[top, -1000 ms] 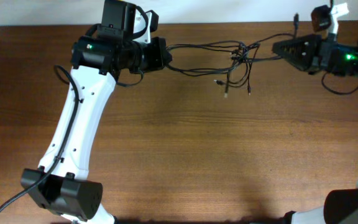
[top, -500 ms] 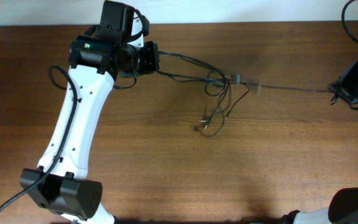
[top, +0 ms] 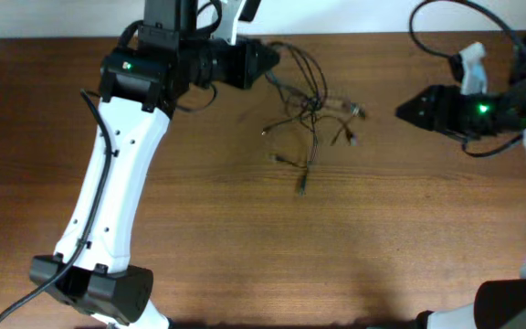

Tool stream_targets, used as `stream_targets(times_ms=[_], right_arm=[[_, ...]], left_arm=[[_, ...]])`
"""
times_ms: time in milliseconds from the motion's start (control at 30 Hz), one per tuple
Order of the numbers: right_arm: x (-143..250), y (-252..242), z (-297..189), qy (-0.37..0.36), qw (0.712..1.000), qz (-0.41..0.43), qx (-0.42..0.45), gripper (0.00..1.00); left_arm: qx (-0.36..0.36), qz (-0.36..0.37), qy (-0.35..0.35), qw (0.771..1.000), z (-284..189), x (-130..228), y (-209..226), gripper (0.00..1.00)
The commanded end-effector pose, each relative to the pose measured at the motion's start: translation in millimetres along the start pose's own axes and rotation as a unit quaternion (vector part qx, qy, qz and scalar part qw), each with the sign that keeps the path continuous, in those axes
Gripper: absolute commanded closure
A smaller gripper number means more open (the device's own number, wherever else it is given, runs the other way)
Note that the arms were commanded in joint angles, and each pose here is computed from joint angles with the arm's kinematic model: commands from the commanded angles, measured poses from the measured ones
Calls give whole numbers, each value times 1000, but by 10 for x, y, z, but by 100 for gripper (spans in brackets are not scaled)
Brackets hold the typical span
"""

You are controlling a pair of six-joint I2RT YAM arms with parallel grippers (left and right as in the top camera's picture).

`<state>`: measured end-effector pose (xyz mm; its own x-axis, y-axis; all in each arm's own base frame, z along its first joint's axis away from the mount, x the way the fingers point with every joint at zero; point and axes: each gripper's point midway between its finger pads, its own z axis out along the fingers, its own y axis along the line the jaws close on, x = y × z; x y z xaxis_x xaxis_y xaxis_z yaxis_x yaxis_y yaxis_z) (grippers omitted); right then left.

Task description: Untangle cables

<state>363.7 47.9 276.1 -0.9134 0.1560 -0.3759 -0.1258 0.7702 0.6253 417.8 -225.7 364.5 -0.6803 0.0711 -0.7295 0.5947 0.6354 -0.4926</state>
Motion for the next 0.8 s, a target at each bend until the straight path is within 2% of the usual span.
stream_targets(times_ms=[0, 100, 200, 267, 300, 333, 367, 500, 633, 767], right_arm=[[-19, 483, -46, -9, 995, -26, -99, 34], [-15, 577, -17, -5, 993, -19, -114, 34], [20, 656, 75, 5, 993, -36, -108, 34], [22, 670, 168, 10, 996, -31, -86, 34], [8, 712, 216, 9, 996, -31, -82, 34], [-5, 777, 251, 8, 996, -31, -87, 34], [-20, 851, 291, 6, 995, -37, -92, 35], [-2, 994, 497, 7, 997, -53, -61, 38], [-15, 1017, 685, -8, 999, -32, 0, 40], [-34, 848, 958, -3, 998, 27, 52, 48]], left_arm=[[34, -59, -45, 997, -139, -305, -190, 100], [25, -159, -67, 985, -173, -417, -110, 100], [15, -277, -73, 958, -175, -434, -42, 100], [15, -380, -76, 922, -175, -436, -13, 100], [20, -466, -71, 882, -173, -416, -6, 100], [22, -499, -70, 864, -172, -416, -8, 100], [25, -517, -69, 853, -166, -415, -19, 100], [19, -535, -75, 842, -166, -421, 14, 100], [24, -633, -78, 770, -169, -427, 40, 100], [27, -662, -76, 746, -168, -426, 37, 100]])
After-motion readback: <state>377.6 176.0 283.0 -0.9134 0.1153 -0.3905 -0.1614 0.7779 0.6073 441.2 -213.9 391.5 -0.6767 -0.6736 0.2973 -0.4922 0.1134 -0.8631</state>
